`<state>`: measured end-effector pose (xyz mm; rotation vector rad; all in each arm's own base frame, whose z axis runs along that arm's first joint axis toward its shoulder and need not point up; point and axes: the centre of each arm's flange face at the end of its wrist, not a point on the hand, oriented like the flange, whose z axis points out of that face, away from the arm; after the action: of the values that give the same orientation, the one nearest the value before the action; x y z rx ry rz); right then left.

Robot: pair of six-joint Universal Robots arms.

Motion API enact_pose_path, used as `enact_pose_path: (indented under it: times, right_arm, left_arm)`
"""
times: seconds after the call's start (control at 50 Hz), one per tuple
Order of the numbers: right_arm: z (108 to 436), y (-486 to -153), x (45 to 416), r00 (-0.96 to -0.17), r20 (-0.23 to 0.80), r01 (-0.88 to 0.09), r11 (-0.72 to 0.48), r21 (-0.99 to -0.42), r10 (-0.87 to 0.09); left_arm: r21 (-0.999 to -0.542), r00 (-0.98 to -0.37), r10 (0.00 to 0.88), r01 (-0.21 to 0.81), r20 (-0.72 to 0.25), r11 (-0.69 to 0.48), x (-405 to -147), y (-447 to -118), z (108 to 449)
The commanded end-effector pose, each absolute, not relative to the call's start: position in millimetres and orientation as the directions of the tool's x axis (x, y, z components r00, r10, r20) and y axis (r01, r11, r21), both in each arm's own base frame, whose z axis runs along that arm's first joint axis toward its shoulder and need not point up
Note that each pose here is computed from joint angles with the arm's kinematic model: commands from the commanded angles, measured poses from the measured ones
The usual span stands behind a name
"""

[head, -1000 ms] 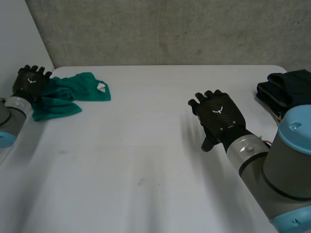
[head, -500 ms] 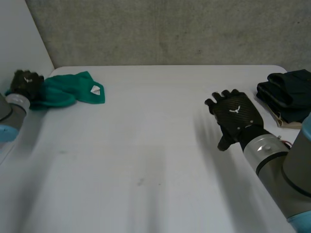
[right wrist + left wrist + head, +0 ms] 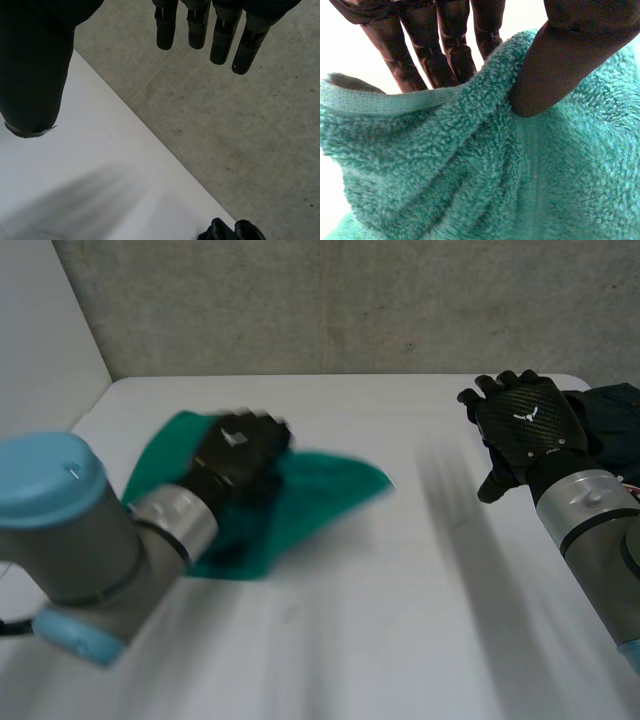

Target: Fold the laundry.

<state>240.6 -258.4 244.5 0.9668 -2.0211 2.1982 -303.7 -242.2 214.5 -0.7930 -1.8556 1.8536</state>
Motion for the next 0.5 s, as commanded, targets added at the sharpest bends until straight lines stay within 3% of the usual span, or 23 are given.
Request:
enact_pose_path:
  times: [0.02, 0.08, 0.18, 0.28, 0.3, 0.4, 0.5]
  right_arm:
    - [242.2, -258.4, 245.4, -0.797, 0.437, -0.399, -0.18, -0.899, -0.416]
    - [236.8, -260.3, 248.5, -0.786, 0.437, -0.404, -0.172, -0.898, -0.436]
    - [236.5, -262.5, 252.0, -0.779, 0.425, -0.395, -0.166, -0.904, -0.461]
    - [233.2, -252.8, 254.8, -0.744, 0.399, -0.41, -0.106, -0.906, -0.536]
    - [230.2, -246.5, 257.2, -0.731, 0.379, -0.417, -0.067, -0.906, -0.568]
    - [216.6, -222.1, 272.2, -0.713, 0.234, -0.388, 0.093, -0.917, -0.661]
    - [205.2, -209.2, 279.8, -0.728, 0.077, -0.315, 0.233, -0.92, -0.681]
  left_arm:
    - [-0.993, -0.69, 0.722, 0.053, 0.043, 0.109, -319.4, -200.6, 210.8]
    - [-0.996, -0.742, 0.668, -0.001, 0.059, 0.088, -304.7, -223.8, 226.4]
    - [-0.999, -0.81, 0.586, 0.008, 0.021, 0.046, -280.8, -259.5, 235.2]
    - [-0.994, -0.85, 0.517, 0.105, -0.103, -0.025, -258.6, -284.2, 237.7]
    - [-0.985, -0.856, 0.489, 0.163, -0.165, -0.048, -249.8, -293.2, 235.4]
    - [-0.933, -0.83, 0.431, 0.346, -0.354, -0.099, -232.1, -314.3, 225.6]
    - [-0.882, -0.78, 0.426, 0.459, -0.459, -0.111, -228.9, -329.1, 209.1]
